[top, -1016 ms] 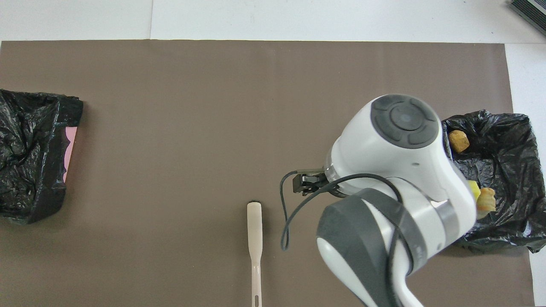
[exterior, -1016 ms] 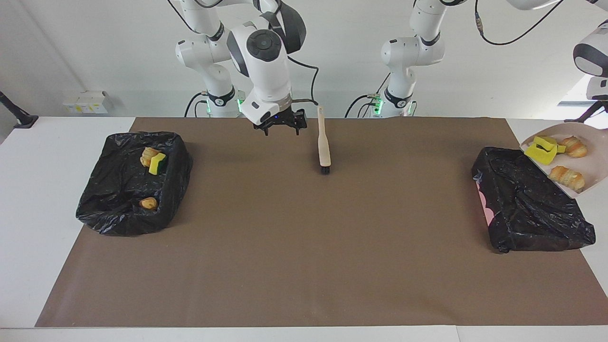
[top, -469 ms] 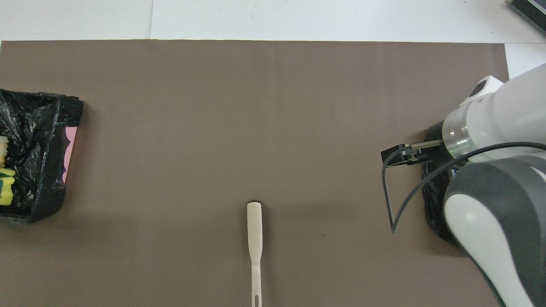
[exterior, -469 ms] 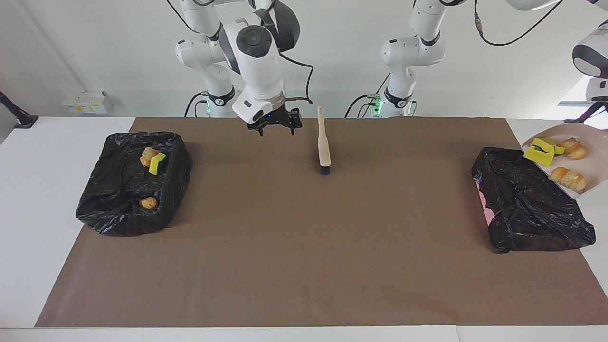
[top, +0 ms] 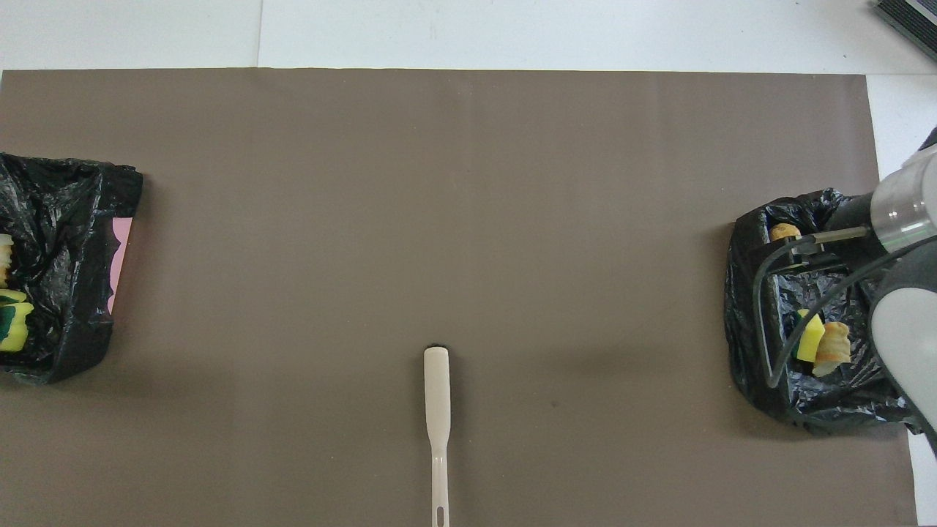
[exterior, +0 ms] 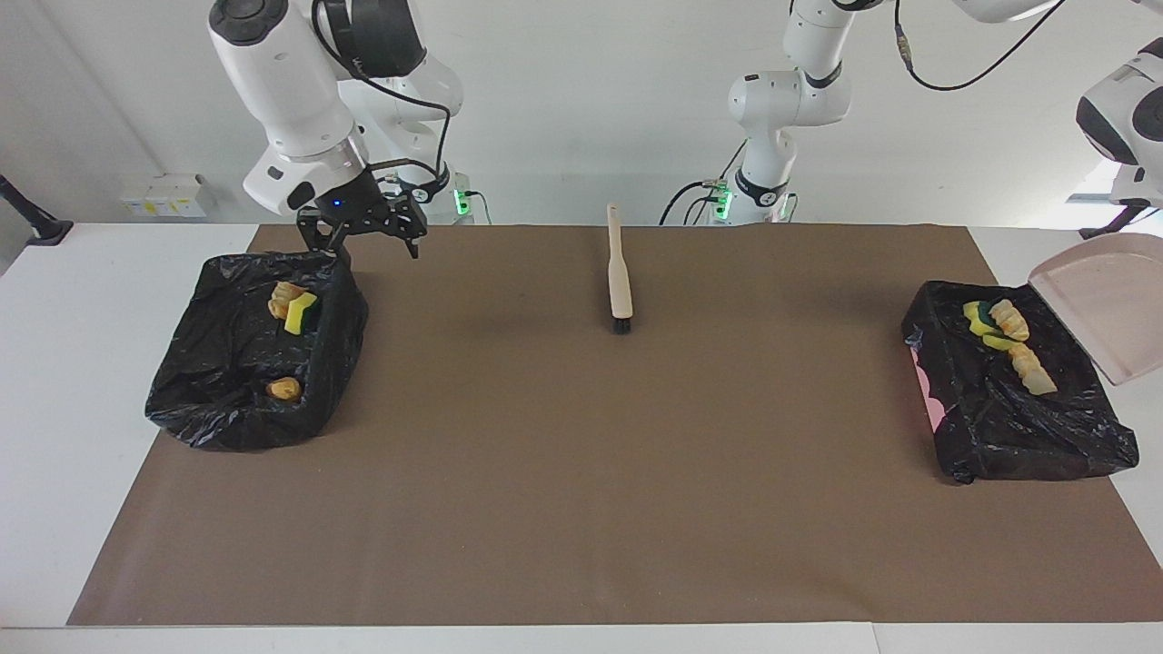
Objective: Sweep and dump trash in bin
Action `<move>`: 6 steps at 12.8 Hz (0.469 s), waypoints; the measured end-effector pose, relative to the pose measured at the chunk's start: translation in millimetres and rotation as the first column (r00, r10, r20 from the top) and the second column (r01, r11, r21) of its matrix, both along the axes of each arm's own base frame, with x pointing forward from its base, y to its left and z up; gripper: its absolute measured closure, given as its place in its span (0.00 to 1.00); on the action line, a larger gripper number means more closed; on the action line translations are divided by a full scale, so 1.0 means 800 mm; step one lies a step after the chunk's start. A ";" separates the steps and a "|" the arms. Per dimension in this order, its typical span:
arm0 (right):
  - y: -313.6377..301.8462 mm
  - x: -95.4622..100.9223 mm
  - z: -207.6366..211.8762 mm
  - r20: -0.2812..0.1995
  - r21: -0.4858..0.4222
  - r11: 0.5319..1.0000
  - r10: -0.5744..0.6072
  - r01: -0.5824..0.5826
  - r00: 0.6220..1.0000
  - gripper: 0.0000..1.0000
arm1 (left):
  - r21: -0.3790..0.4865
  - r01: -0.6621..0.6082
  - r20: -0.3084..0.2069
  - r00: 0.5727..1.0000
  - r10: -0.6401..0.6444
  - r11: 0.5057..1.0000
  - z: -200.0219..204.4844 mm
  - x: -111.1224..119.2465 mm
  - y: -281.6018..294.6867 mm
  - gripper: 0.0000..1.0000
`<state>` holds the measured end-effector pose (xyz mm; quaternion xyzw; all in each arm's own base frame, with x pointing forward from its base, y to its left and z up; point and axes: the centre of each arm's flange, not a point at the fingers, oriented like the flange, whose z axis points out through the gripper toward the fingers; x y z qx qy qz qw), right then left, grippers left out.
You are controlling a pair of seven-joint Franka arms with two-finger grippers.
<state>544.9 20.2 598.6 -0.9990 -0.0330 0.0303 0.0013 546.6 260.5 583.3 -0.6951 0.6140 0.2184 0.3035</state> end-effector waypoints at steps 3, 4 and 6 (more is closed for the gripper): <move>-0.041 0.001 0.004 0.006 -0.001 0.998 -0.058 0.058 0.998 0.00 | -0.233 -0.128 0.033 0.990 0.139 0.964 -0.012 -0.012 -0.029 0.69; -0.048 0.000 0.005 0.006 -0.001 0.998 -0.064 0.064 0.998 0.00 | -0.273 -0.162 0.053 0.982 0.183 0.948 -0.019 -0.009 -0.048 0.69; -0.063 -0.002 0.016 0.007 0.000 0.998 -0.068 0.068 0.998 0.00 | -0.368 -0.249 0.086 0.950 0.299 0.896 -0.040 0.004 -0.107 0.69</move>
